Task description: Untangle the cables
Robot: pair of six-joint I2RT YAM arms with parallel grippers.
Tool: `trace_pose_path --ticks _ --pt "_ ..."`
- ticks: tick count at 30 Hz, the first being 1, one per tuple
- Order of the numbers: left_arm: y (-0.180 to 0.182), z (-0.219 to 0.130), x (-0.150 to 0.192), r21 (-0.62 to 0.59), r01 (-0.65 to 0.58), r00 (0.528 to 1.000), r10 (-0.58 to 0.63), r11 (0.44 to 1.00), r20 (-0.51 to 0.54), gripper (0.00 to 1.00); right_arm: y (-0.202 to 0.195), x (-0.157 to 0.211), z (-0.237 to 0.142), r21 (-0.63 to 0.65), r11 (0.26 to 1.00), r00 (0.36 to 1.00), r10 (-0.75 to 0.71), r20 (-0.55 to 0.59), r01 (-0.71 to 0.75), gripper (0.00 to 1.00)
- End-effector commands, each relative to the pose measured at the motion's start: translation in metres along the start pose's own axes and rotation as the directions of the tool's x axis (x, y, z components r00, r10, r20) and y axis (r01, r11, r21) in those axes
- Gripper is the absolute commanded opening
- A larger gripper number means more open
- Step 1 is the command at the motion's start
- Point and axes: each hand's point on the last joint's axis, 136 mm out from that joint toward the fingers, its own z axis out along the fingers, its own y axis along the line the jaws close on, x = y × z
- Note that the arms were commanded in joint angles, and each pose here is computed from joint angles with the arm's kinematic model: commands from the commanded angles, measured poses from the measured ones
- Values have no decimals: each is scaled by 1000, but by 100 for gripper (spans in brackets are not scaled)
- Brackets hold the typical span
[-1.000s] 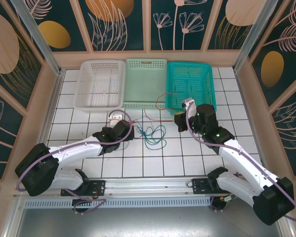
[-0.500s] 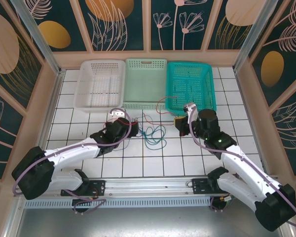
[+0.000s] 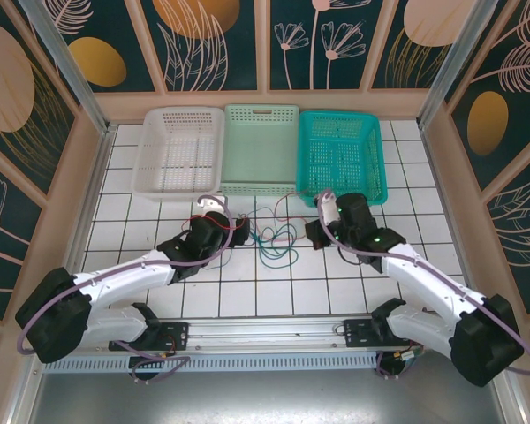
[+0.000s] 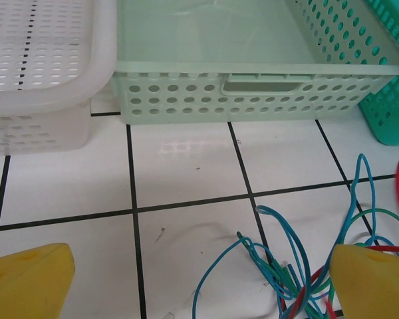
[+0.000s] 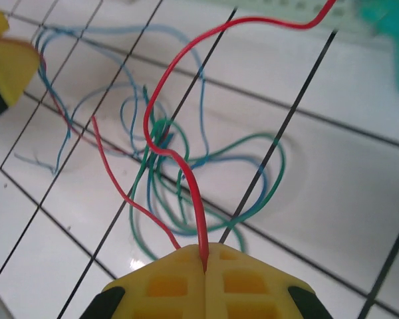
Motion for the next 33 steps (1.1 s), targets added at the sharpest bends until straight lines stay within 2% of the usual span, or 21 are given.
trace_pose_path --ticks 1,6,7,11,14,16,18,20,23,27,30,33 --pt "3 1 0 -9 -18 1000 18 1000 12 98 -8 -1 -2 75 996 999 43 -20 -41 0" --pt "5 1 -1 -16 -29 999 29 999 19 98 -6 11 6 50 994 993 95 -66 -92 0" --pt "5 1 0 -14 -29 999 29 999 19 98 -9 14 8 63 993 992 102 -77 -97 9" --pt "5 3 3 -14 -33 999 33 999 8 98 -17 17 10 115 987 987 123 -101 -111 62" --pt "3 5 4 -13 -36 999 36 999 0 98 -22 10 2 164 980 988 132 -85 -117 69" --pt "4 7 6 -15 -39 999 38 999 -7 98 -29 2 -9 217 968 989 137 -52 -123 77" --pt "4 7 7 -16 -38 999 38 999 -10 98 -33 -9 -21 254 958 990 140 -12 -133 79" --pt "3 7 8 -13 -39 999 39 999 -9 98 -25 -23 -31 225 966 991 124 40 -130 79" --pt "3 9 10 -12 -47 999 46 999 -18 98 7 -54 -41 82 994 986 54 156 -67 72" --pt "0 11 11 1 -54 998 54 999 -29 97 51 -94 -54 -66 996 946 -33 323 57 67" --pt "-5 12 12 16 -59 997 60 998 -41 97 84 -108 -58 -166 972 918 -94 384 169 64" --pt "-10 15 14 34 -64 996 66 997 -58 97 103 -109 -52 -192 946 902 -167 398 260 63"
